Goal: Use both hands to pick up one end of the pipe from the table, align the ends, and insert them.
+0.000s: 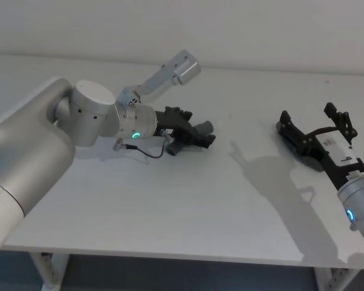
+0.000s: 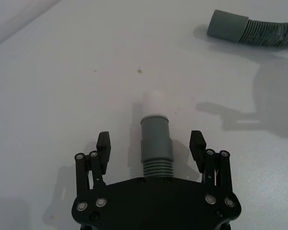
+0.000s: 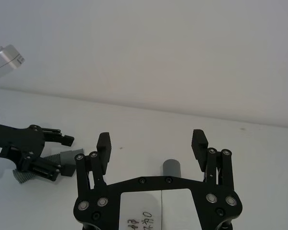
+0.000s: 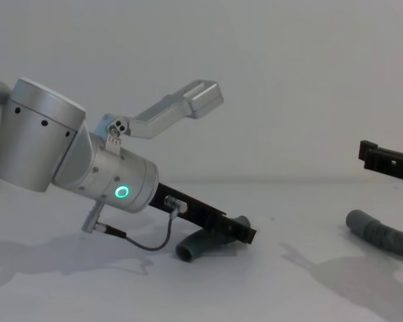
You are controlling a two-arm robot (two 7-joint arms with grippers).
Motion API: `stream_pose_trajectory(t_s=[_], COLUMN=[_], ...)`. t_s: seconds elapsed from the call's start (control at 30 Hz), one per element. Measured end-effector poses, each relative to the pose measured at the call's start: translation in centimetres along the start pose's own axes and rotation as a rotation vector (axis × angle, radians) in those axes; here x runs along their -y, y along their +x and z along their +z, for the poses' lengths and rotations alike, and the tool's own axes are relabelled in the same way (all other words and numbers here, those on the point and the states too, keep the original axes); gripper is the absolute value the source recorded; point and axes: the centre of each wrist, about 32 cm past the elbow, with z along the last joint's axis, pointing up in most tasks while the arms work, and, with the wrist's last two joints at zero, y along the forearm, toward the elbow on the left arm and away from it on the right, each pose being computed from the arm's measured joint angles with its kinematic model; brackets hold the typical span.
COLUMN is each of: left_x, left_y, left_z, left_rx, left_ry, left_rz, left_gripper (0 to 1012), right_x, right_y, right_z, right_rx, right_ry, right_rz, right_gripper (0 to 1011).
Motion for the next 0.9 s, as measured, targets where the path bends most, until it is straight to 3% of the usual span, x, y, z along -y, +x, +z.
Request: stream_pose_trajectory(t_s=[0.1, 0.3, 0.73, 0.8, 0.9], left_x=[0.04, 0.09, 0.13, 0.13, 0.13], left_y=[0.02, 0.06, 0.11, 0.12, 0.12], left_z=[-0.01, -0.01, -0.03, -0.02, -0.01], left_rx=[-0.006, -0.015, -0.024, -0.025, -0.026], left_ry=[0.003, 0.006, 0.010, 0.010, 0.010], left_rz=[-0.005, -0.012, -0.020, -0.021, -0.022], left_gripper=[1000, 897, 521, 415, 364], right_x=[0.00, 0.00, 0.00, 0.00, 0.00], right_y=[0.00, 0.00, 0.00, 0.00, 0.00], right_z=[0.00, 0.00, 0.00, 0.00, 0.00], right_rx=[0.000, 0.000, 0.000, 0.000, 0.000], right_ry=[0.000, 0.000, 0.000, 0.000, 0.000], right_rz=[0.000, 0.000, 0.000, 0.000, 0.000], right_gripper=[1001, 1001, 1001, 1001, 1001])
